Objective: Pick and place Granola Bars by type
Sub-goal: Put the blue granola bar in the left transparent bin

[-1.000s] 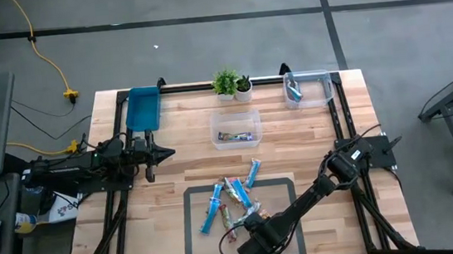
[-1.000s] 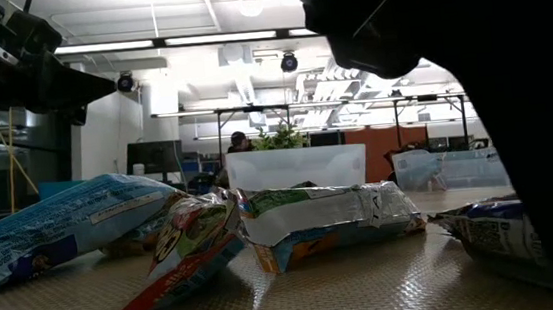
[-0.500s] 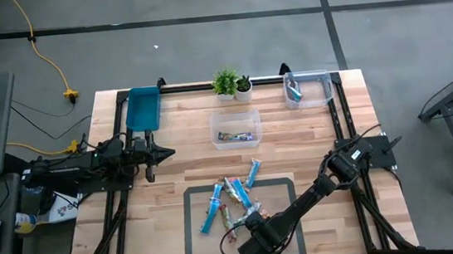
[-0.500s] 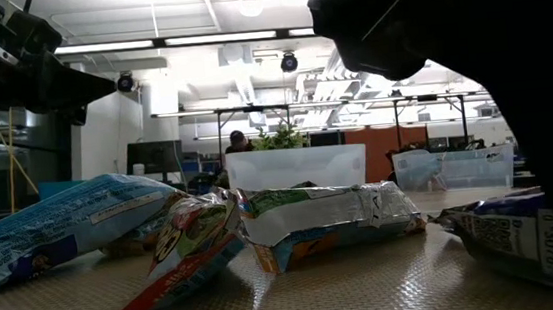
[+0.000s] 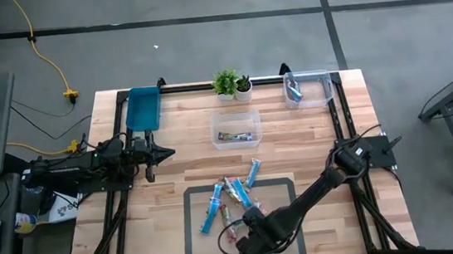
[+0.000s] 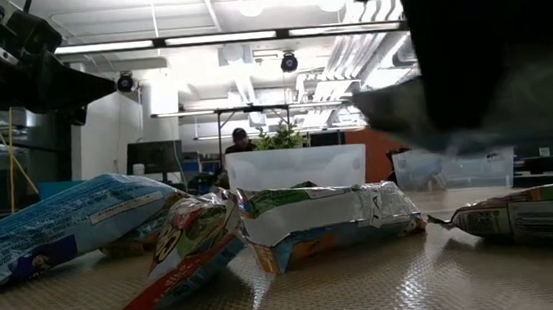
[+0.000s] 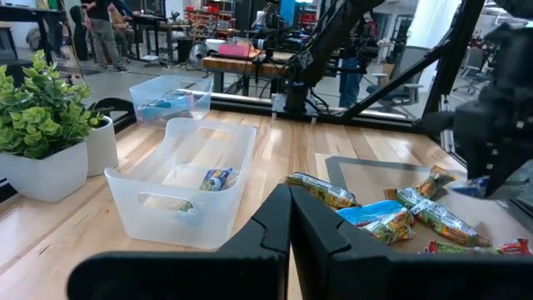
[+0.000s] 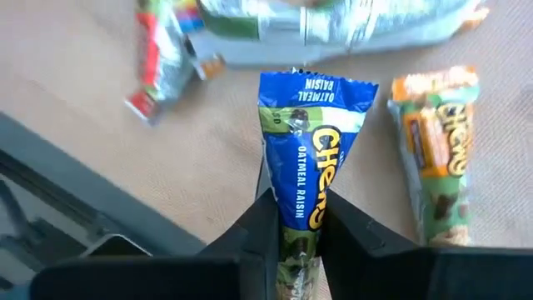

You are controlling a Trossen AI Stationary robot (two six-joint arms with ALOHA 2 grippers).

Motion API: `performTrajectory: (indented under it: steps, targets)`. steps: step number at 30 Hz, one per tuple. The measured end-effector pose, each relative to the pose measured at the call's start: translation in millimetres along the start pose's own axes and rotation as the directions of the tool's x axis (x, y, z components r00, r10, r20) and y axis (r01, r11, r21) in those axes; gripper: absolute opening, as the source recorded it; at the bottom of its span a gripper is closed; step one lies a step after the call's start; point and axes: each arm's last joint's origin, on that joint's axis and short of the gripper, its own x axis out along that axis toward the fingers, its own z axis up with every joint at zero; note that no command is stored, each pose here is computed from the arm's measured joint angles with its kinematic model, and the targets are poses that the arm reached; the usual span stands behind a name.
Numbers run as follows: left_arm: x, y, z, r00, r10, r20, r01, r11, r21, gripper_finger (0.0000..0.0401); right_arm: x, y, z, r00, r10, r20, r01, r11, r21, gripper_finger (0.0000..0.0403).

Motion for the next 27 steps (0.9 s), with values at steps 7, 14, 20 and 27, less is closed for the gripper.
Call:
performTrajectory:
  steps: [7,14,20,27]
  targets:
    - [0.0,0.0,0.0,1.000,0.000,0.000,0.000,1.000,0.000,0.0001,-37.4,2.0,14.6,0.981,0.109,0.159,-0.103,0.994,-0.046,0.0059]
    - [0.0,0.0,0.0,1.000,0.000,0.000,0.000,1.000,0.000,0.0001,-69.8,8.2,42.8,0.899,0.241,0.366,-0.187,0.966,-0.178,0.0059]
    - [0.0,0.0,0.0,1.000,0.000,0.000,0.000,1.000,0.000,0.0001,-90.3,13.1,81.3,0.818,0.321,0.478,-0.207,0.939,-0.276,0.0059]
    - [0.0,0.0,0.0,1.000,0.000,0.000,0.000,1.000,0.000,0.0001,-108.6,8.6,144.6,0.745,0.351,0.567,-0.152,0.917,-0.369,0.0059]
